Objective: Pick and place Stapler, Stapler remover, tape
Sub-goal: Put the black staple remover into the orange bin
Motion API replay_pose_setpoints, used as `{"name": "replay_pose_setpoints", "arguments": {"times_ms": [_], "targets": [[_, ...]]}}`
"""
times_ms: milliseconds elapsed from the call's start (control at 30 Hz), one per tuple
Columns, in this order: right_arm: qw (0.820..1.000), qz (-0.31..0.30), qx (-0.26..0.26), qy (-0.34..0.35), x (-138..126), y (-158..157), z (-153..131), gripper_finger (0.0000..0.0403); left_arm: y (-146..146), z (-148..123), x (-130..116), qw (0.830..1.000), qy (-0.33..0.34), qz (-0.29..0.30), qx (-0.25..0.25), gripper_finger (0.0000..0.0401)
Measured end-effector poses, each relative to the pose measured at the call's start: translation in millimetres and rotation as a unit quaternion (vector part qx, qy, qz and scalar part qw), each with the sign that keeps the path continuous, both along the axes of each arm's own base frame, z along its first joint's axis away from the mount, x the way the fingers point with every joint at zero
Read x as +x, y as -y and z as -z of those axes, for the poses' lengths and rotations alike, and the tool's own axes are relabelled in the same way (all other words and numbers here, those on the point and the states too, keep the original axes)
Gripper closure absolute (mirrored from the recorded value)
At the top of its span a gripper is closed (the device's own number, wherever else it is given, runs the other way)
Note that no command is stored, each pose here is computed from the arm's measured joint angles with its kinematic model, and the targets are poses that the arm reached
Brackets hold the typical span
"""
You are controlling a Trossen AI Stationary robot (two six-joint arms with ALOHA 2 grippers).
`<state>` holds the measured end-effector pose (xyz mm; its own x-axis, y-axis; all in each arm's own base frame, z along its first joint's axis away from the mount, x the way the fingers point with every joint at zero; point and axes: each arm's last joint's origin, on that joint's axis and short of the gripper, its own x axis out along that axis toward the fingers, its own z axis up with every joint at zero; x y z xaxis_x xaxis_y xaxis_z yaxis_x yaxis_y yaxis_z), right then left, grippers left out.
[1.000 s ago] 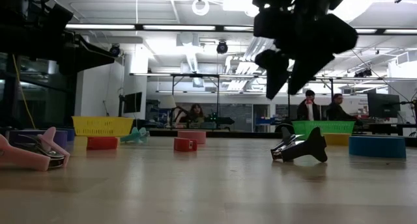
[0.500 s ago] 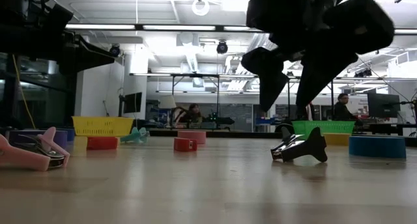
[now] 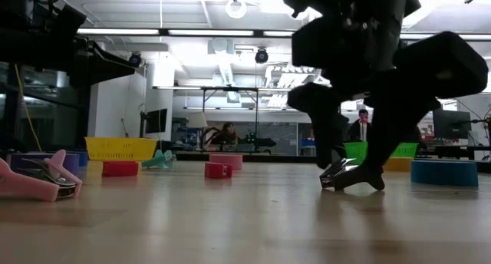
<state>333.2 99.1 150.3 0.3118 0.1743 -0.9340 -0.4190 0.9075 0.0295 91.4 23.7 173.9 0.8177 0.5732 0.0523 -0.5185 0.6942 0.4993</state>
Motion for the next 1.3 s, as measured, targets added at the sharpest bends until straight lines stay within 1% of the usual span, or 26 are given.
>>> {"name": "replay_pose_setpoints", "arguments": {"times_ms": [167,367,500,700,833,1000,1100,1300], "targets": [[1.000,0.011,-0.002,-0.027,-3,1,4,0.0121,0,0,0,1.000,0.000,0.000,0.000,0.0208],[1.000,0.008,-0.009,-0.023,-3,1,5,0.0121,0,0,0,1.000,0.000,0.000,0.000,0.0208],[1.000,-0.008,-0.025,-0.017,-3,1,5,0.0121,0,0,0,1.000,0.000,0.000,0.000,0.0208],[0.999,-0.015,-0.026,-0.017,-3,-1,5,0.0121,0,0,0,1.000,0.000,0.000,0.000,0.0208],[0.997,-0.052,-0.049,-0.006,-6,-8,5,0.0124,0,0,0,1.000,0.000,0.000,0.000,0.0208],[0.994,-0.078,-0.073,0.003,-8,-16,5,0.0147,0,0,0,1.000,0.000,0.000,0.000,0.0208],[0.993,-0.076,-0.084,0.007,-8,-16,4,0.0167,0,0,0,1.000,0.000,0.000,0.000,0.0208],[0.994,-0.075,-0.085,0.009,-8,-17,4,0.0215,0,0,0,1.000,0.000,0.000,0.000,0.0208]]}}
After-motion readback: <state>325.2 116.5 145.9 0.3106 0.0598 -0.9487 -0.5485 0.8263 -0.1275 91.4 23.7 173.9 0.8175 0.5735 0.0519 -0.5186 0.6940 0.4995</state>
